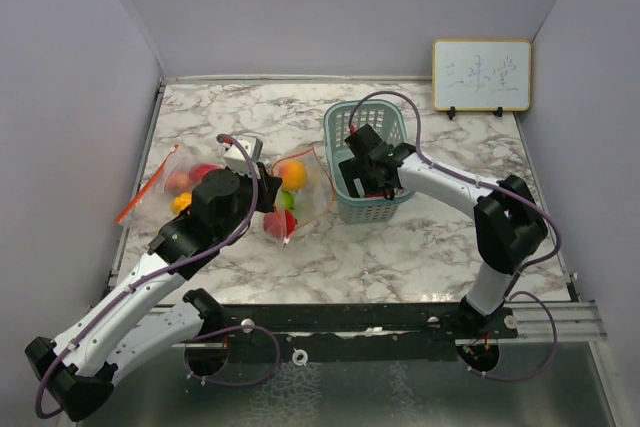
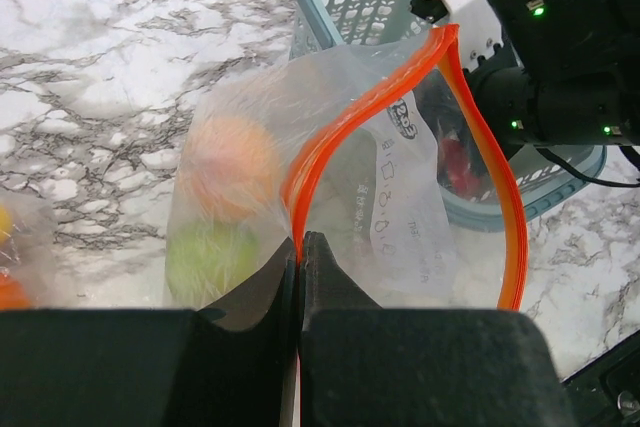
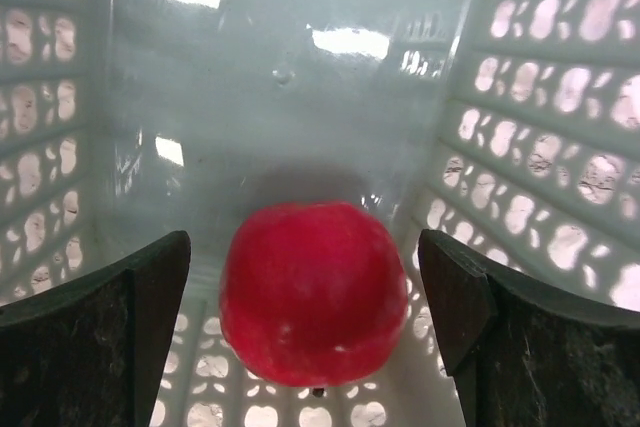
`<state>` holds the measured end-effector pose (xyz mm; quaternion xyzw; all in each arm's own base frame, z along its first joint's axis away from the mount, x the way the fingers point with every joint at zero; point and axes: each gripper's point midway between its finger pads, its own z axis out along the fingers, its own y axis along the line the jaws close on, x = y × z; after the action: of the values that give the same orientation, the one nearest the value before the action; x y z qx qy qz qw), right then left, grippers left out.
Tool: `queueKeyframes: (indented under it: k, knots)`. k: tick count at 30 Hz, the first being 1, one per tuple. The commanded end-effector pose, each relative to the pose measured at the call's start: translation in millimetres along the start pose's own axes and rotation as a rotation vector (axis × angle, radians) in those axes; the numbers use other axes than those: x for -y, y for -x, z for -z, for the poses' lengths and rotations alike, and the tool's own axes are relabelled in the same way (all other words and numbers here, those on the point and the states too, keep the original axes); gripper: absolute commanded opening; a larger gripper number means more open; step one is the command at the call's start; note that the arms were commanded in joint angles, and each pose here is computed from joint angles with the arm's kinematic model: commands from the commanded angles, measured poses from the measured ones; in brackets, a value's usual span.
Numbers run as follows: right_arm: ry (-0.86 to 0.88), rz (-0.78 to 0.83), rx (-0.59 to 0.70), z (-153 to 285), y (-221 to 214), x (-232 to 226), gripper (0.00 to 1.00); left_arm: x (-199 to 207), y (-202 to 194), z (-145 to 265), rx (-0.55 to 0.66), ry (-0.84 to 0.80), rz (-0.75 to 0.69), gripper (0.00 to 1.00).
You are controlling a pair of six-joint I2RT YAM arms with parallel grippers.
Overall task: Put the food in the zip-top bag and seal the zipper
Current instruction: Pick up the fake fruit from the bin.
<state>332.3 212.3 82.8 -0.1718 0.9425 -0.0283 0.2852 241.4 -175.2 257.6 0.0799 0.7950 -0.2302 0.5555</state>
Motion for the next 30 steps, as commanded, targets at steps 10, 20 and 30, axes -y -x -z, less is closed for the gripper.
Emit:
queueKeyframes:
  k: [10,20,30]
  knots:
    - [0.064,0.032,-0.04,-3.5,4.1,-11.9,0.4,-3.5,4.6,0.4,0.025,0.014,-0.005,0.0]
    - [0.134,-0.062,0.281,70.3,81.1,-5.3,0.18,-2.6,-1.6,-3.7,0.006,0.011,0.004,0.0]
    - [0.811,0.046,0.689,225.9,123.6,-80.5,0.11,-0.5,-15.2,-21.0,-0.032,0.009,0.016,0.0]
